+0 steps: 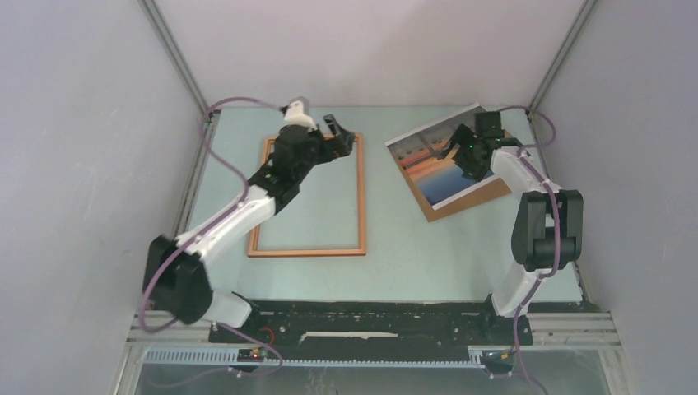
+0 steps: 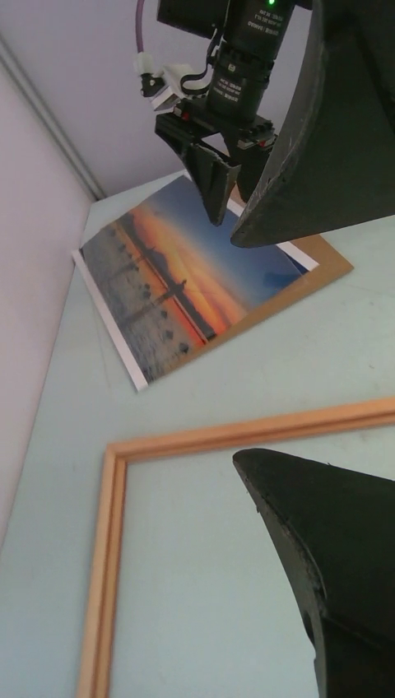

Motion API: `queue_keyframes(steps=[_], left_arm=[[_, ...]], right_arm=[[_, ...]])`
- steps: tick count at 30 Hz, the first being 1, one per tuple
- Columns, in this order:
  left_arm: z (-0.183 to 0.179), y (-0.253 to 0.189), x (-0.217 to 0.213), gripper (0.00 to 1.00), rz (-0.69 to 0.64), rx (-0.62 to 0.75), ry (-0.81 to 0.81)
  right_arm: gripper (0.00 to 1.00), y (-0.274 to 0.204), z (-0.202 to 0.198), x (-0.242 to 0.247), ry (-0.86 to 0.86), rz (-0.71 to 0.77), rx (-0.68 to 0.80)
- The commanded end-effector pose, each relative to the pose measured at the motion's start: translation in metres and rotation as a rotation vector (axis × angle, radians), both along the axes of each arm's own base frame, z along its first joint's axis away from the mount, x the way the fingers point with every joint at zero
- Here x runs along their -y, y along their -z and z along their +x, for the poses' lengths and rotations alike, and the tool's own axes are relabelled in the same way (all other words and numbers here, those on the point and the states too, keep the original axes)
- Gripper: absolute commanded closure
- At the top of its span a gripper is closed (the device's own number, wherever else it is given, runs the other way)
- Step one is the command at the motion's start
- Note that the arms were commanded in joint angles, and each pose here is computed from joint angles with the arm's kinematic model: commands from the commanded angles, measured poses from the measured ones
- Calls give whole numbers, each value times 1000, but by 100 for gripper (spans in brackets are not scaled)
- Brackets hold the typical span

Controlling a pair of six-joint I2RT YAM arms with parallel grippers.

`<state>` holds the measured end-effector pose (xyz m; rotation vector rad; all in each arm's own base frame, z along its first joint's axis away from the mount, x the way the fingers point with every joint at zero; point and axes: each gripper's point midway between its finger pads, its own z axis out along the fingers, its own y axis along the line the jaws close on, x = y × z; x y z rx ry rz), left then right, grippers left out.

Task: Put the photo into the frame
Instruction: Adjust the photo frame item at the center of the board.

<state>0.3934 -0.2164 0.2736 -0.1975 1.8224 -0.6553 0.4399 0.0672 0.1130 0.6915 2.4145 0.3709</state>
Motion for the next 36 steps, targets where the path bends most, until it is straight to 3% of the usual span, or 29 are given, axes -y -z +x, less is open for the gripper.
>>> queue_keyframes(steps=[1, 8, 15, 18, 26, 33, 36], left_arm=[[33, -40, 69, 0, -10, 137, 160], [61, 13, 193, 0, -12, 30, 455], [61, 44, 273, 0, -24, 7, 600], [61, 64, 294, 0, -42, -57, 632], [55, 95, 335, 0, -279, -212, 691], [74, 142, 338, 0, -399, -371, 531], [71, 156, 345, 2, -466, -427, 543]], right_arm=[[3, -29, 39, 36, 44, 91, 122], [4, -16, 80, 120, 179, 121, 124], [5, -7, 103, 180, 263, 125, 157], [5, -3, 107, 200, 307, 171, 185], [6, 9, 118, 242, 356, 271, 255], [7, 20, 130, 249, 370, 274, 233], [7, 25, 135, 236, 342, 260, 210]])
